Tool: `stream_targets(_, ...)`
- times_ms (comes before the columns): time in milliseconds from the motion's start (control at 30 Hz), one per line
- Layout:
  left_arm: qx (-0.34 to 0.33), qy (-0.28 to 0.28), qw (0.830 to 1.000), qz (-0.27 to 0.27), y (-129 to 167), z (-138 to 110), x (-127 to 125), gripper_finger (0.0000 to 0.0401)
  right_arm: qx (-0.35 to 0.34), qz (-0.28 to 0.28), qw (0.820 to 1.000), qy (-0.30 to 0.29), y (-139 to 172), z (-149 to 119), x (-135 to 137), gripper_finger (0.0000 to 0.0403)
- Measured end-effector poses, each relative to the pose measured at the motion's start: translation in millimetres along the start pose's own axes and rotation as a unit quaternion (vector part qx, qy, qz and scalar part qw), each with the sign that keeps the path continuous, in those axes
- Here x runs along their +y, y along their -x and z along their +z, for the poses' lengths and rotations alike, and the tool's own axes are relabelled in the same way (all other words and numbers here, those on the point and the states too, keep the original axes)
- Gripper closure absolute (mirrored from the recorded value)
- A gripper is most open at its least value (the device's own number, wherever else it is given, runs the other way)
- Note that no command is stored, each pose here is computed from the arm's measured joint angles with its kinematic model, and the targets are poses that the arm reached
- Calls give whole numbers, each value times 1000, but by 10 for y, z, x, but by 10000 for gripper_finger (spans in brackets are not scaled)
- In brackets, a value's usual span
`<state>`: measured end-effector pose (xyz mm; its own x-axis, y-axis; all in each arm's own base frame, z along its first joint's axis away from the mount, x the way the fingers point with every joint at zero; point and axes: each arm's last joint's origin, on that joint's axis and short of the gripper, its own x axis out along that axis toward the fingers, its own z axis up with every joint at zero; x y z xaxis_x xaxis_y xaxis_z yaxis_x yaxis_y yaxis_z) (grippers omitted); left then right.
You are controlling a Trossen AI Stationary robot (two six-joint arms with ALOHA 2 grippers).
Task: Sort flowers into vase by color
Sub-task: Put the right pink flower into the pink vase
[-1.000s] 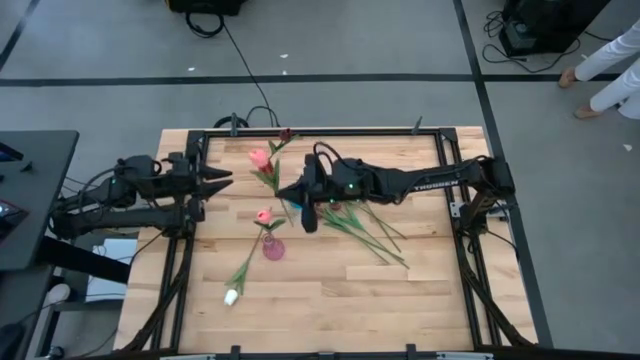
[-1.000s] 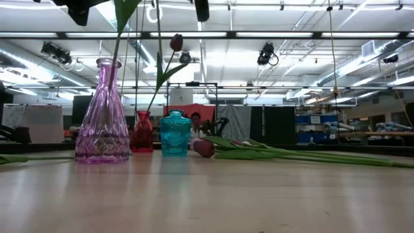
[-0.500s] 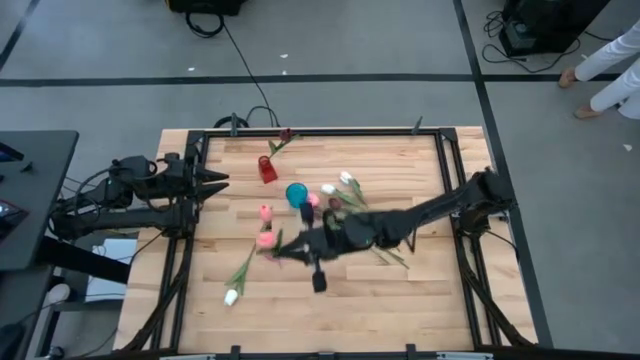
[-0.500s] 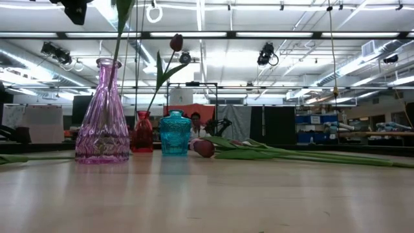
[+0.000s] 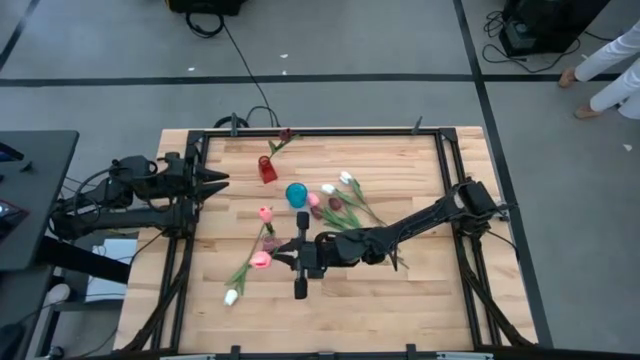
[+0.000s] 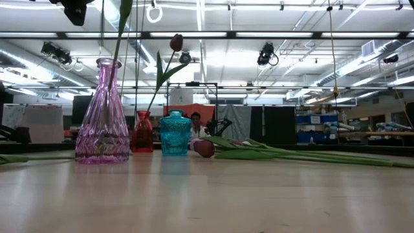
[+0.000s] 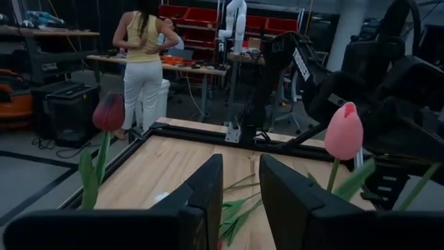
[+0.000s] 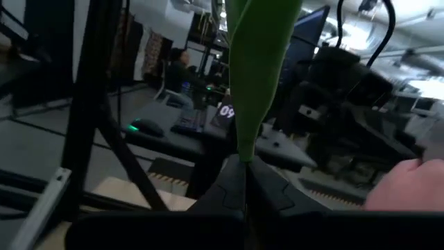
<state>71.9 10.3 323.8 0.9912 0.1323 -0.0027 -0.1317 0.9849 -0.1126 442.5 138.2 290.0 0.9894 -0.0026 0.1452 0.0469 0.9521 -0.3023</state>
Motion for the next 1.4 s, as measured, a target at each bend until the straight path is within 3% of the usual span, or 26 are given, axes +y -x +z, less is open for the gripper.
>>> stream_targets(333,13,27,1000,3,0,-25,4,300,21,10,999,38,-54,-126,-102,393)
stream_targets(533,14,29,999,4,0,-29,4,300,57,4,998,2,-85,-234,-211,386)
stream_targets(867,55,55,997,11,4,-110,14,300,139,2,988,-73,-83,-416,-318,294)
stream_targets(1400,75,77,994,-12,8,-141,1,300,225,37,969,-91,-59,369,-446,222)
